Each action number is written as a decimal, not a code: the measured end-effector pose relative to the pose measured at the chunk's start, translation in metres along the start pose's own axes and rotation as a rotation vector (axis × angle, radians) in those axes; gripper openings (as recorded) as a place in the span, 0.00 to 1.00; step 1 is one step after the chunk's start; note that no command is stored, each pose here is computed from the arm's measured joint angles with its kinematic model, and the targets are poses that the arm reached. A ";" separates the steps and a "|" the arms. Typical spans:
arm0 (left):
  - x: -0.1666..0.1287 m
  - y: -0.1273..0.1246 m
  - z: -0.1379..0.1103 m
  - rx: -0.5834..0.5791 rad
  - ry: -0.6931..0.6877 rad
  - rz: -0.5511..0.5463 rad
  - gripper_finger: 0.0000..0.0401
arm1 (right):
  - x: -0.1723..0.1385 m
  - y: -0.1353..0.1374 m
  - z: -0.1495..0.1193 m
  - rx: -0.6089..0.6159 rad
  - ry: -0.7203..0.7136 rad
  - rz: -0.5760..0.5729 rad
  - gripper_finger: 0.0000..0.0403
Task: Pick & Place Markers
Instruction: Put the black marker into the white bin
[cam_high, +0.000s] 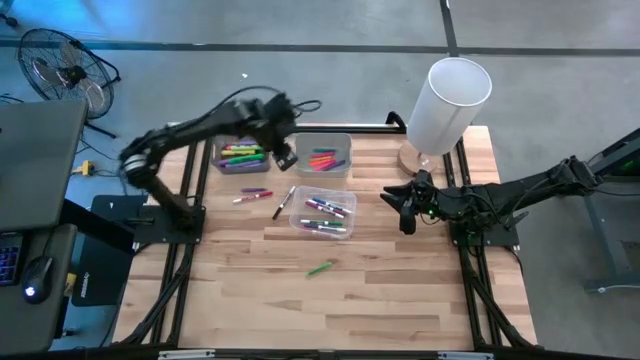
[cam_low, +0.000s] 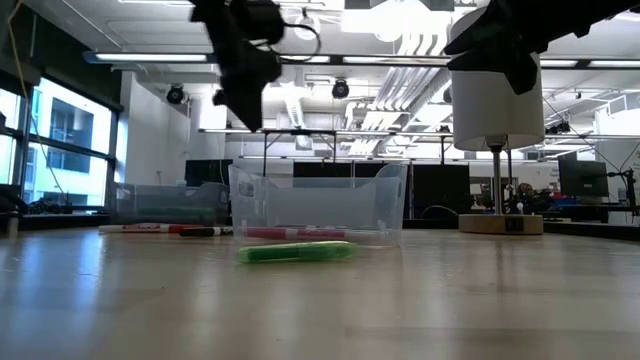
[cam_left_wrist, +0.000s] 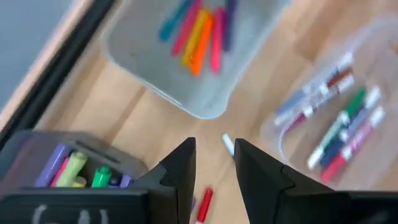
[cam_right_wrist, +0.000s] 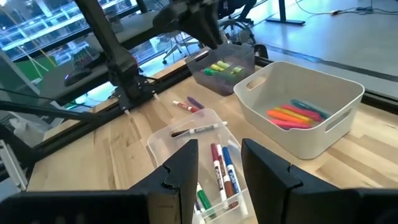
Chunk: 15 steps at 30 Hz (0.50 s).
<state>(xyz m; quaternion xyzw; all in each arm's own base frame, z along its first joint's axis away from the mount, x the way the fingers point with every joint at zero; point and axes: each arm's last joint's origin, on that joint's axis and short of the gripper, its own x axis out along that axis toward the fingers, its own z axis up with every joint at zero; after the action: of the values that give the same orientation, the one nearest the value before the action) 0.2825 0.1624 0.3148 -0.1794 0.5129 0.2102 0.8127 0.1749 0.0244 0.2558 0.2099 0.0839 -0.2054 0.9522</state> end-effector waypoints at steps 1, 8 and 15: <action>-0.002 -0.004 -0.009 -0.037 -0.029 0.022 0.27 | 0.000 0.000 0.000 -0.006 0.002 0.000 0.28; 0.008 -0.047 -0.078 -0.235 -0.178 0.151 0.27 | 0.000 0.000 0.000 -0.036 -0.006 -0.010 0.28; 0.046 -0.086 -0.114 -0.313 -0.160 0.226 0.27 | 0.000 0.000 0.000 -0.064 0.004 0.009 0.28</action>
<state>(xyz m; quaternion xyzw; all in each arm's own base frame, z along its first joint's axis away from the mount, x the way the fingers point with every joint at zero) 0.2590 0.0386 0.2326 -0.2275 0.4245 0.3910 0.7843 0.1751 0.0247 0.2560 0.1802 0.0912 -0.1981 0.9591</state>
